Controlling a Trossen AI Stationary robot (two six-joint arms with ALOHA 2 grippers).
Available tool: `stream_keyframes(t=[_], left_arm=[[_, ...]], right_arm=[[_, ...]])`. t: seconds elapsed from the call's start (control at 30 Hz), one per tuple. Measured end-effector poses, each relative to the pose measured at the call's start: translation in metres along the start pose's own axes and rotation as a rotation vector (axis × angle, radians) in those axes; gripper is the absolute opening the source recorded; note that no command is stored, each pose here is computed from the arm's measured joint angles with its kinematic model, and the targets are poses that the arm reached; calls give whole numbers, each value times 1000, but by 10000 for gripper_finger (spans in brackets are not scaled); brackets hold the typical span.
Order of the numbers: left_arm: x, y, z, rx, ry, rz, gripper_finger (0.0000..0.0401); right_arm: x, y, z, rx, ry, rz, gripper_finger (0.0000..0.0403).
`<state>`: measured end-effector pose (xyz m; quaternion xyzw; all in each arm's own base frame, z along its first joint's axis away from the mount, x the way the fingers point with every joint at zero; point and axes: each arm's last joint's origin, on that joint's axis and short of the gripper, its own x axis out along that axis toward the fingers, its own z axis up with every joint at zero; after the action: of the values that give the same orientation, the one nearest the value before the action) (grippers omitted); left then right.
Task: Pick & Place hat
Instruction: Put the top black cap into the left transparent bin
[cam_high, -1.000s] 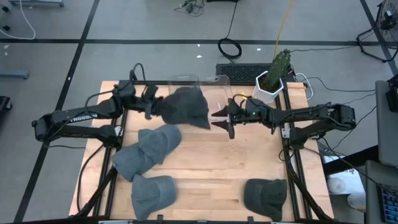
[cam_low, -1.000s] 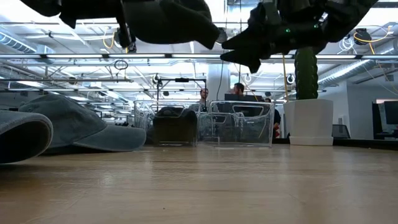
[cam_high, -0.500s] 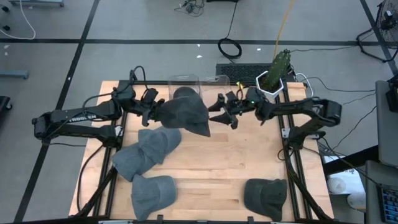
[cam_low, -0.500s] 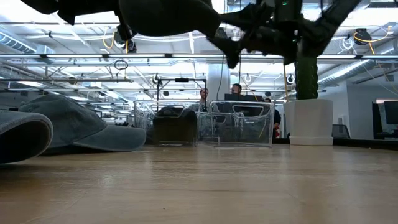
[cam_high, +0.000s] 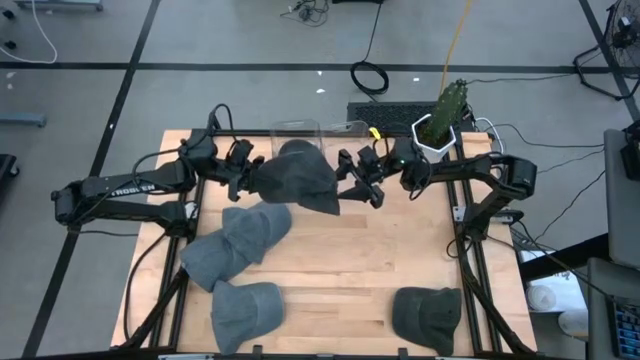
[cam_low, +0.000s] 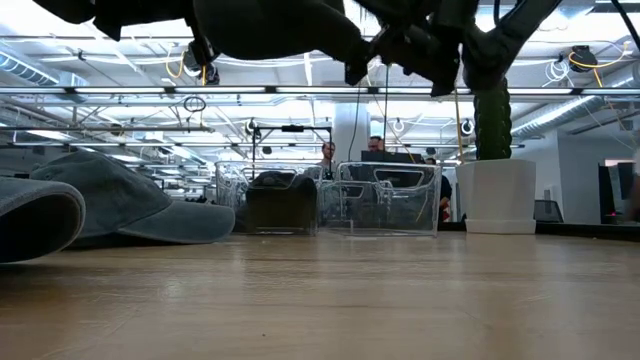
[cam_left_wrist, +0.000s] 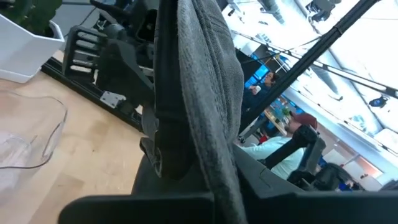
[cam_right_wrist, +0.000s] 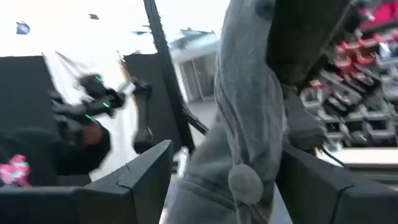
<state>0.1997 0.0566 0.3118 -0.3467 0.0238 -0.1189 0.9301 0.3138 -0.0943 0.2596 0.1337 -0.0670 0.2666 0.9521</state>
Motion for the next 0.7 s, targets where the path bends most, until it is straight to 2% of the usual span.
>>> stream_keyframes(t=[0.13,0.27,0.53,0.6,0.7], left_arm=[[0,0,0,-3,-1,2,9],[1,2,0,-9,-5,20,9],[0,4,1,-5,-27,44,9],[0,3,1,-6,-27,44,9],[0,3,1,-3,-34,45,9]], right_arm=[[7,-8,2,-10,59,-52,255],[20,-9,13,-41,62,-22,255],[40,14,26,28,146,322,233],[42,20,28,30,138,352,228],[43,21,31,21,113,331,224]])
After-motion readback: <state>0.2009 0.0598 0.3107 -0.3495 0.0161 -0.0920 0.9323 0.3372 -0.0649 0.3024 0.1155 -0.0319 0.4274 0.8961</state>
